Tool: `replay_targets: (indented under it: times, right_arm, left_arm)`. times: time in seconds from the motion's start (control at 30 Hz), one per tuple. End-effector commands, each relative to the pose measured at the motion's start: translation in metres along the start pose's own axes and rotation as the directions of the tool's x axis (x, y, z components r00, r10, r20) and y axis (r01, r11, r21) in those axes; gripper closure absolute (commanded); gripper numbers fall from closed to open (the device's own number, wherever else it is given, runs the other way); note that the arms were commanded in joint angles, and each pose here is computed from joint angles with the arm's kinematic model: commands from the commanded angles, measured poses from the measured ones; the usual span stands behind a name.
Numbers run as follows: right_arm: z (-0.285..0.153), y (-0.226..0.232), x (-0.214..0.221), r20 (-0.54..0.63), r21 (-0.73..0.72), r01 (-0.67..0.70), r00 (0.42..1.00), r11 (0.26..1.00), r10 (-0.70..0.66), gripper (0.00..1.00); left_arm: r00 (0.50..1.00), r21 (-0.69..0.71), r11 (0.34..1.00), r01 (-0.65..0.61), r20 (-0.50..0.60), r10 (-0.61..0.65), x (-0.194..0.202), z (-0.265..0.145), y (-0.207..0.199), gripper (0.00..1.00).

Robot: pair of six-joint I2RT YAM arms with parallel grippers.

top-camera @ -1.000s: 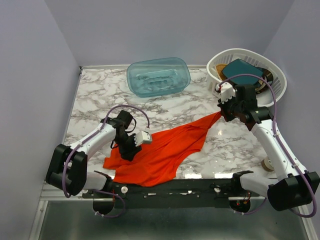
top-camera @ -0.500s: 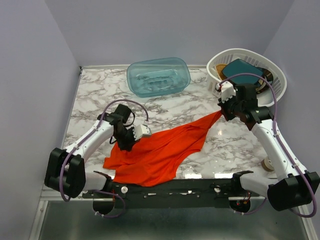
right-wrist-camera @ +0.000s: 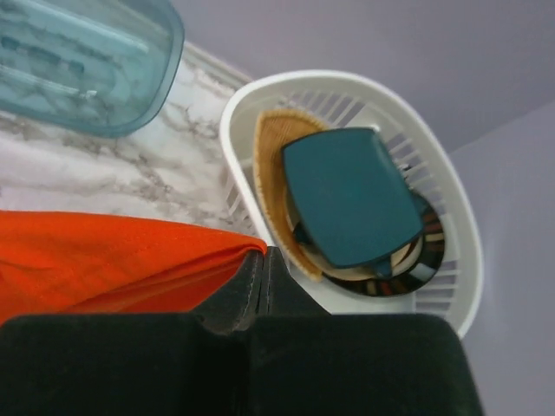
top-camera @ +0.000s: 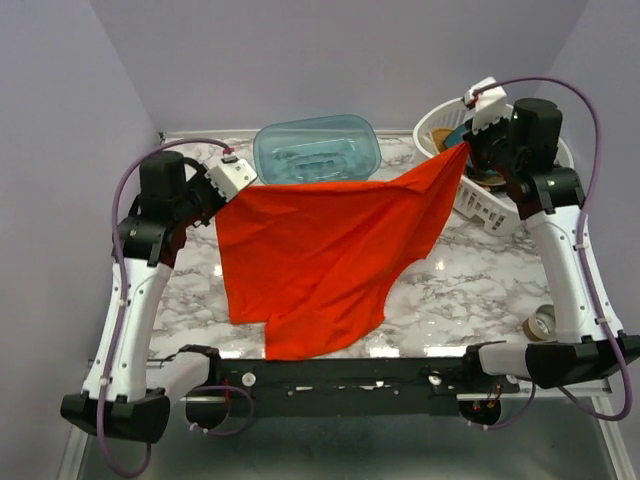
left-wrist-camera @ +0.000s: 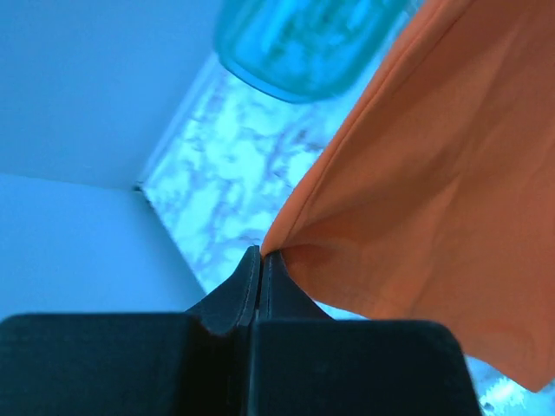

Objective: Roll the t-shirts
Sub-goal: Flatten out the T-shirt at the center of the board.

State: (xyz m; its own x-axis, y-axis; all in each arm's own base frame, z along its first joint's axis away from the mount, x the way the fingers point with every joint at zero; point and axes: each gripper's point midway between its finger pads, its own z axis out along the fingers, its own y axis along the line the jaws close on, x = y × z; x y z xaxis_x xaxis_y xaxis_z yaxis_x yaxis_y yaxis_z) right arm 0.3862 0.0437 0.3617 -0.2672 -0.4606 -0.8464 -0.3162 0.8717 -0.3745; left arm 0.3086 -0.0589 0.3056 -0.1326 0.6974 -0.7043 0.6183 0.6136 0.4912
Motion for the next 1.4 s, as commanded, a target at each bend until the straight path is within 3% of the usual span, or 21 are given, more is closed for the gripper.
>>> replay_targets:
  times: [0.0,0.13,0.23,0.47,0.73,0.93,1.13,1.27,1.33,1.37]
  right_arm:
    - [-0.043,-0.045,-0.065,0.136,0.149,0.030,0.989,0.988,-0.050,0.99]
    - [-0.086,-0.060,-0.097,0.204,0.194,0.039,0.976,0.980,-0.080,0.99]
    - [-0.128,-0.069,-0.124,0.283,0.228,0.041,0.953,0.973,-0.106,0.99]
    - [-0.214,-0.072,-0.140,0.383,0.305,0.078,0.902,0.949,-0.197,1.00]
    - [-0.309,-0.066,-0.128,0.458,0.423,0.104,0.833,0.900,-0.311,0.99]
    - [-0.413,-0.063,-0.133,0.574,0.534,0.037,0.717,0.844,-0.395,0.99]
    - [-0.500,-0.052,-0.152,0.691,0.595,-0.032,0.532,0.803,-0.490,0.99]
    - [-0.508,-0.045,-0.161,0.729,0.580,-0.036,0.469,0.814,-0.498,0.99]
    - [-0.499,-0.042,-0.162,0.736,0.570,-0.025,0.460,0.821,-0.497,0.99]
    - [-0.465,-0.042,-0.161,0.719,0.545,0.013,0.507,0.838,-0.475,0.99]
  left_arm:
    - [0.983,-0.375,0.923,0.080,0.181,-0.012,-0.050,-0.069,0.065,1.00]
    - [0.952,-0.522,0.837,0.164,0.306,0.004,-0.080,-0.126,0.089,1.00]
    - [0.928,-0.549,0.811,0.201,0.373,0.023,-0.098,-0.162,0.091,1.00]
    - [0.882,-0.550,0.813,0.190,0.460,0.105,-0.124,-0.222,0.074,1.00]
    - [0.822,-0.559,0.805,0.199,0.543,0.173,-0.142,-0.290,0.049,1.00]
    - [0.769,-0.569,0.799,0.192,0.593,0.238,-0.148,-0.336,0.020,1.00]
    - [0.656,-0.671,0.711,0.209,0.635,0.407,-0.175,-0.410,0.004,1.00]
    - [0.626,-0.674,0.709,0.207,0.648,0.434,-0.187,-0.419,0.001,1.00]
    - [0.650,-0.643,0.746,0.173,0.644,0.404,-0.183,-0.399,-0.002,1.00]
    - [0.682,-0.599,0.791,0.128,0.632,0.368,-0.176,-0.368,-0.002,1.00]
